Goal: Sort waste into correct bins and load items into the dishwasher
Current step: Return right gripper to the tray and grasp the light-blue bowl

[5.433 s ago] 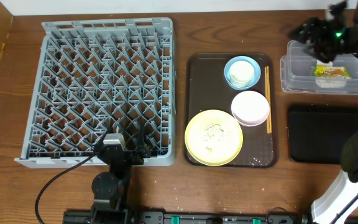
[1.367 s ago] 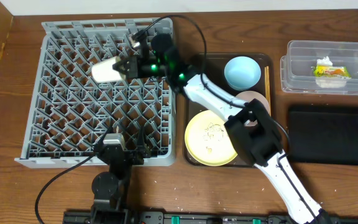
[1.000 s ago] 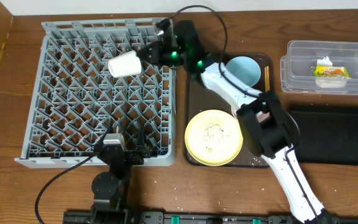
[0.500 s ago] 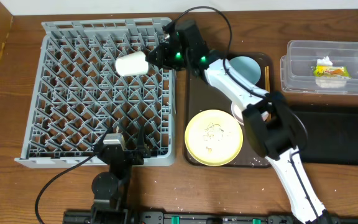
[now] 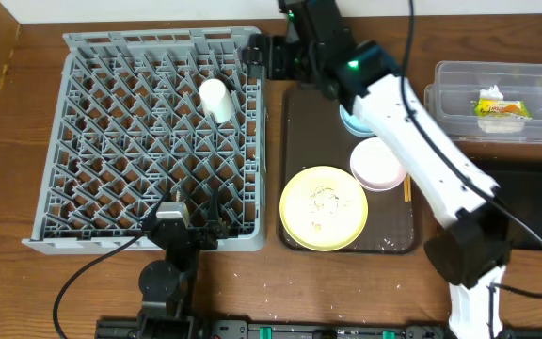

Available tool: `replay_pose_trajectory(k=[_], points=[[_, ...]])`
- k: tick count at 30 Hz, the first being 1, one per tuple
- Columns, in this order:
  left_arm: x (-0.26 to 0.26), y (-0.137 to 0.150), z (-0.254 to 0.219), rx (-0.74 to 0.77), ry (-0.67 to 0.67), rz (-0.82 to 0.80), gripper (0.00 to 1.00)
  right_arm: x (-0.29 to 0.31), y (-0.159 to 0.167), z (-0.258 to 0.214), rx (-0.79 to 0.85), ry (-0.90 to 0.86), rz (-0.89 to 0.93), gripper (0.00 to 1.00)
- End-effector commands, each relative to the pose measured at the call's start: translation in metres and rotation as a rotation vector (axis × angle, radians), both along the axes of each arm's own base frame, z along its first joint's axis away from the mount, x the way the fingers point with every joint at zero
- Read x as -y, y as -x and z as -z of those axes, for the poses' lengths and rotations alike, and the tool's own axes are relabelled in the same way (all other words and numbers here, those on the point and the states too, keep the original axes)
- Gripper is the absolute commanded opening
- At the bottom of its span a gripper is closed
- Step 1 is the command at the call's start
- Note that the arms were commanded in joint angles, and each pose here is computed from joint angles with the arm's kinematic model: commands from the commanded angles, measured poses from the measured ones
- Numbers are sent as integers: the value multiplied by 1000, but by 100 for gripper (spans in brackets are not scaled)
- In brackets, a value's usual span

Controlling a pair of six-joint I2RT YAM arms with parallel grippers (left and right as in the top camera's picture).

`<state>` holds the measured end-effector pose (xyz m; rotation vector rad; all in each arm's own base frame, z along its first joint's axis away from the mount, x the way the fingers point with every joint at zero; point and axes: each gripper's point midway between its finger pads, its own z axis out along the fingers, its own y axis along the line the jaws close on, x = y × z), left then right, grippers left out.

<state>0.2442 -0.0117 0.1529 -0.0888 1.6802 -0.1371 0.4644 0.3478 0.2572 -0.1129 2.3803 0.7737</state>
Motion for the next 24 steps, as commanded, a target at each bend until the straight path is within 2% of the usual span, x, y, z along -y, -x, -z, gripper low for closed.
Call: replay_pose_trajectory(k=[1,5,7,9,11,16,18,22,24], points=[[-1,1,17,-47,-11,-8,94,67,-18,12,30,227,209,99],[-1,1,17,-47,-11,-8,94,110,-16,44,-69,363,284,97],[-1,1,17,-47,-11,-8,94,125,-17,60,-108,409,309,87],[-1,1,17,-47,-11,-8,94,137,-20,80,-141,457,333,72],[-1,1,17,-47,-11,-8,94,145,-23,100,-169,492,345,63],[-1,1,17,-47,-11,-8,94,158,-26,155,-261,559,353,62],[-1,1,17,-47,-11,-8,94,159,-25,175,-301,575,342,54],[-1,1,17,-47,-11,-8,94,152,-18,214,-381,580,298,49],[-1,1,17,-47,-11,-8,94,150,-16,224,-403,582,289,40]])
